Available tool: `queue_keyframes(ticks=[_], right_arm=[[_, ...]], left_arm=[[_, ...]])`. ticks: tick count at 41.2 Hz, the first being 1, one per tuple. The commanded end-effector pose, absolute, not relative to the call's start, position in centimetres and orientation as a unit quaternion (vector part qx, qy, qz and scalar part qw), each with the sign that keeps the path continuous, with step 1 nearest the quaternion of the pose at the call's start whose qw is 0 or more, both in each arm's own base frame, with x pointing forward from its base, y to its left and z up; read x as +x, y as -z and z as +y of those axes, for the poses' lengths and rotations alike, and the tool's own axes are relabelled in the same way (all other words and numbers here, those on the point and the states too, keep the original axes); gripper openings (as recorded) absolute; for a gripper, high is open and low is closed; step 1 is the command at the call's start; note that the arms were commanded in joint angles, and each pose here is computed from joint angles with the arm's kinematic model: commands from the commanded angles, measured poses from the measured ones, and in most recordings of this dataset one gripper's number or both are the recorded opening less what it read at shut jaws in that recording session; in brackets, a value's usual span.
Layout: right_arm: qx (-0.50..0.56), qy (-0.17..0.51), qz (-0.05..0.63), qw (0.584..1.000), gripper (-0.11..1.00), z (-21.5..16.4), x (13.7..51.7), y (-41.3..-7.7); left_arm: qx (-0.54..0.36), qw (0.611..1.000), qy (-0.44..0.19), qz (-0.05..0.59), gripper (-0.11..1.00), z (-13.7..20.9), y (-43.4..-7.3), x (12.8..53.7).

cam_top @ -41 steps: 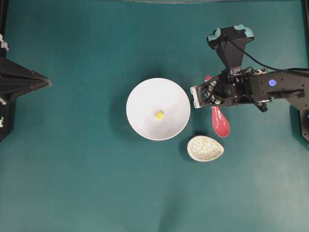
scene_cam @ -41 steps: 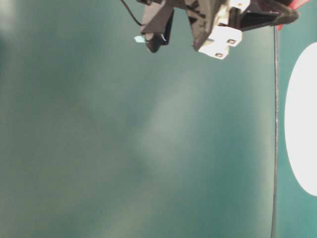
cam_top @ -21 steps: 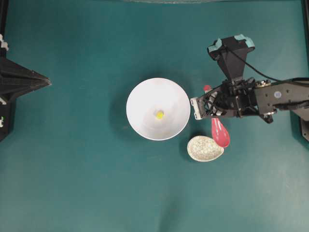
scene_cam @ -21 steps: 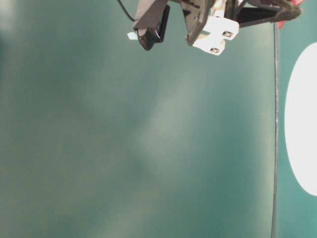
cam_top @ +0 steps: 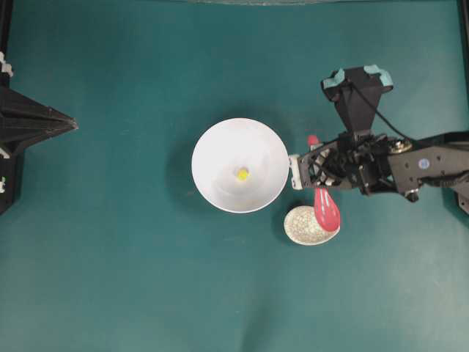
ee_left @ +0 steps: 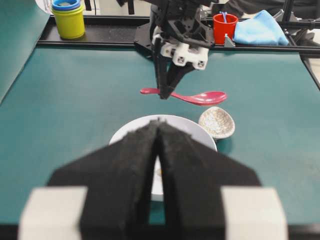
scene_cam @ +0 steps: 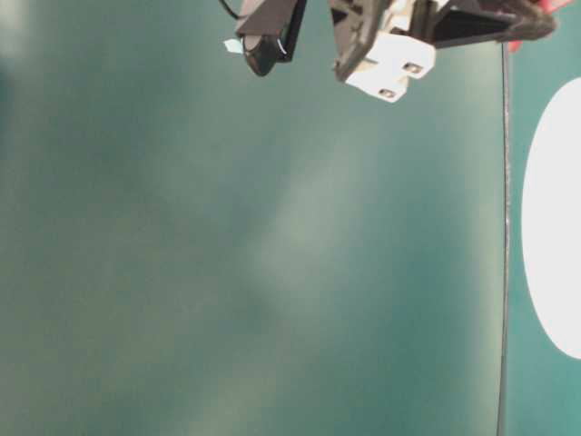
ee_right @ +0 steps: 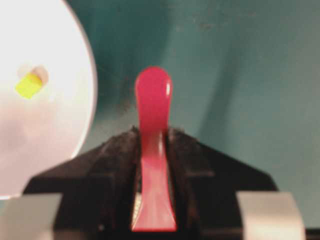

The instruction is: Scoop the yellow hexagonal prism block from the bowl with a spoon using the right arm.

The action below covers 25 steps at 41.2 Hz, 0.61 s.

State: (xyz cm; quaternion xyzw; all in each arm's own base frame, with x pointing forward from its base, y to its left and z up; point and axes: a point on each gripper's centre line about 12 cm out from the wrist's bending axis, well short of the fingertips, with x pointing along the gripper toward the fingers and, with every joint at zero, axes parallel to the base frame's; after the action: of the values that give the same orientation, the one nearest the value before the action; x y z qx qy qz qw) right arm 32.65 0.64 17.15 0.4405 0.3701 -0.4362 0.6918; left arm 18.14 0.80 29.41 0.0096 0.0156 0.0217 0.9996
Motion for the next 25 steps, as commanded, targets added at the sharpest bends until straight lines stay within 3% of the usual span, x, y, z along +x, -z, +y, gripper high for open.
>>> queue_keyframes(ticks=[1, 25], right_arm=[[0.44, 0.435, 0.368, 0.694, 0.24, 1.2, 32.8, -17.4], [0.432, 0.451, 0.379, 0.683, 0.24, 1.9, 34.0, -15.6]], left_arm=[[0.011, 1.0, -0.022, -0.001, 0.03, 0.8, -30.7, 18.3], [0.01, 1.0, -0.022, -0.001, 0.03, 0.8, -30.7, 18.3]])
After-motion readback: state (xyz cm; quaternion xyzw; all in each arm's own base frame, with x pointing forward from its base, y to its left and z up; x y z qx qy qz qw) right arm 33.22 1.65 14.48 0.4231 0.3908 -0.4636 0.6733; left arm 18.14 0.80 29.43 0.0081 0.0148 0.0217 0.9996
